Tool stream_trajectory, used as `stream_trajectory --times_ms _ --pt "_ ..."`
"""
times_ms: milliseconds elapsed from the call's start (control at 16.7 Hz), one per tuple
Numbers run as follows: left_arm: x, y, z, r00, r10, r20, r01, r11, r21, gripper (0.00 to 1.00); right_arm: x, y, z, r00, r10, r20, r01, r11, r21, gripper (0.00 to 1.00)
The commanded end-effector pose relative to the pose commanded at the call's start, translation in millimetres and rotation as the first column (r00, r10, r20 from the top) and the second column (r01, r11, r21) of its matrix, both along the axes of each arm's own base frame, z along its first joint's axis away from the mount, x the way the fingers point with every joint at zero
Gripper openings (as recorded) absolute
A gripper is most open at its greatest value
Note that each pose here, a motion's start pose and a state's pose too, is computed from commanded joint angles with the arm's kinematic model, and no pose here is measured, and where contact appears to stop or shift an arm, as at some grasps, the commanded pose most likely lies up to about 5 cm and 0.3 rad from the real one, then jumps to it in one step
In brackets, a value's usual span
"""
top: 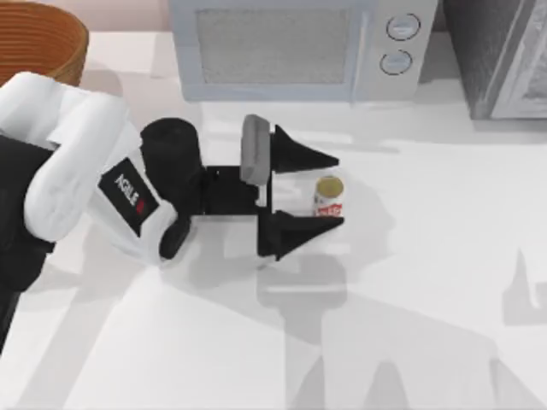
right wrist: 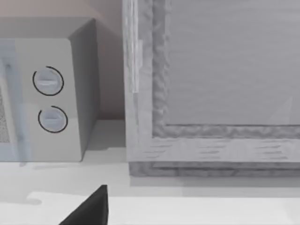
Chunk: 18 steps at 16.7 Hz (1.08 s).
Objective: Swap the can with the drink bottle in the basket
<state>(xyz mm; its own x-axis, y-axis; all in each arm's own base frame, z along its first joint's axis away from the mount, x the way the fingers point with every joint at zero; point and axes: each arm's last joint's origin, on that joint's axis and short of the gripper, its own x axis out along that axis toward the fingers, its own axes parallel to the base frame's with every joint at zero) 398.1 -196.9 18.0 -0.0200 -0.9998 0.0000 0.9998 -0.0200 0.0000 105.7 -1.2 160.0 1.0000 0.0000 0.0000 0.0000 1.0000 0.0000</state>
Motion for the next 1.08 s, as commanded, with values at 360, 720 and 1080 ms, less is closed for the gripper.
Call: stream_trajectory --times_ms 360,720,1080 --pt "1 3 2 1.0 0.015 -0.01 -0.015 1.0 0.003 1.0 0 0 0 1.0 0.0 0.0 0.0 1.0 0.0 1.0" --pt "-3 48 60 0.956 0.272 -0.107 -0.267 0.962 0.058 1.0 0 0 0 1.0 0.0 0.0 0.0 1.0 0.0 1.0" --pt "-63 117 179 0.764 0.64 -0.075 -0.635 0.768 0.084 1.0 0 0 0 1.0 0.0 0.0 0.0 1.0 0.0 1.0"
